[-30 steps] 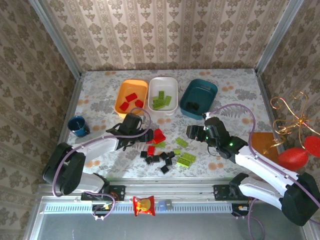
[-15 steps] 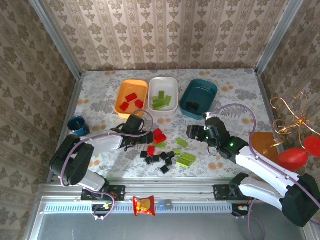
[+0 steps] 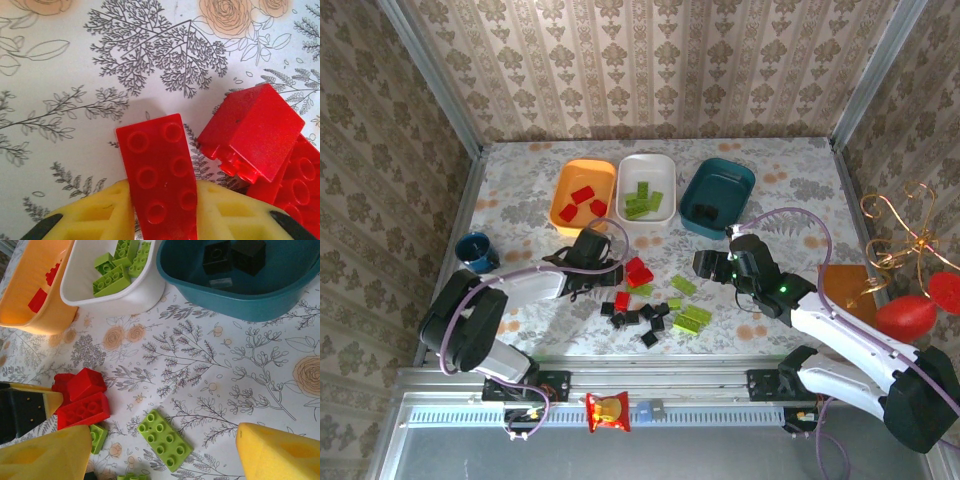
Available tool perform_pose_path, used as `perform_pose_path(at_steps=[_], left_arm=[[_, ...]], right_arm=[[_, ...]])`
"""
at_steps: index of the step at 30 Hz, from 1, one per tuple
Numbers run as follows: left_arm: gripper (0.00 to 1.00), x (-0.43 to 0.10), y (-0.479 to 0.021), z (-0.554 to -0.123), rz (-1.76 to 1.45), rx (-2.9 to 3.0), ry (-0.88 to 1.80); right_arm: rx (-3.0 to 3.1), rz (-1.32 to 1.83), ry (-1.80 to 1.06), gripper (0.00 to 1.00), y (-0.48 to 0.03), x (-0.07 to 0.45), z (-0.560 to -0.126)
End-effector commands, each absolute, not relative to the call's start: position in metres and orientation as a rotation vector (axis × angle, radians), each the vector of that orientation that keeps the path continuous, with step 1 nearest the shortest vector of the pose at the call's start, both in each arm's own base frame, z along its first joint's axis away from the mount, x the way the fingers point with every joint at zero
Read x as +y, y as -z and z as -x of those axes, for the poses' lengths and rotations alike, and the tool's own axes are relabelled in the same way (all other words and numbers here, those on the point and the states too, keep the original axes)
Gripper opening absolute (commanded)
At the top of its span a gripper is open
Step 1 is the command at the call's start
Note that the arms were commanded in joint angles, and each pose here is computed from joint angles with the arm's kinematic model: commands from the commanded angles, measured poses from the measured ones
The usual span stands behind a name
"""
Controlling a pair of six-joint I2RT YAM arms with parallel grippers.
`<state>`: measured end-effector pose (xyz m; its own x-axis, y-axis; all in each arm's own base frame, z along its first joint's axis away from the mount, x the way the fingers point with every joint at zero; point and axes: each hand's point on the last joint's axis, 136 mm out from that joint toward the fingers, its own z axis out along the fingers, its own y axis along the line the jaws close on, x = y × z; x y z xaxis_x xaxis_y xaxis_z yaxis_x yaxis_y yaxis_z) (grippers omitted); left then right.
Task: Sort the legos into containers by color
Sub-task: Pick up the lego from the center of the table, then place the lego in the container.
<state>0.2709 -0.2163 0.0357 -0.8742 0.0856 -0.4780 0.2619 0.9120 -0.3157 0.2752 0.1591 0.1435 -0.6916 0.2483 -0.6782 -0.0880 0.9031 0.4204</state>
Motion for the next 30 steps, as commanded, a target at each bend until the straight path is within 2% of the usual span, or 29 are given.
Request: perform_pose_path(at_steps=[1, 12, 19, 27, 28, 30], left_arm=[[0.31, -0.201, -0.04, -0.269, -0.255, 2.62, 0.423], [0.3, -0.186, -0.117, -0.287, -0.181, 2.458, 0.456], [0.31, -0.155, -0.17, -0.353, -0.021, 2.289, 0.403], [0.31, -0.141, -0.151, -0.434, 0.085, 2.318, 0.321], [0.33, -0.14, -0.148, -0.44, 0.091, 2.328, 0.312], [0.45, -0.14, -0.147, -0.449, 0.103, 2.336, 0.309]], right_arm=[[2.278, -0.13, -0.53, 0.78, -0.141, 0.156, -0.276], [2.277, -0.128, -0.536, 0.78, -0.143, 0.157, -0.276], [2.277, -0.127, -0.533, 0.78, -0.145, 0.158, -0.278], [2.291, -0.127, -0.522, 0.78, -0.144, 0.156, -0.276], [2.293, -0.126, -0.521, 0.78, -0.144, 0.156, -0.275], [2.295, -0.126, -0.519, 0.78, -0.146, 0.155, -0.273]])
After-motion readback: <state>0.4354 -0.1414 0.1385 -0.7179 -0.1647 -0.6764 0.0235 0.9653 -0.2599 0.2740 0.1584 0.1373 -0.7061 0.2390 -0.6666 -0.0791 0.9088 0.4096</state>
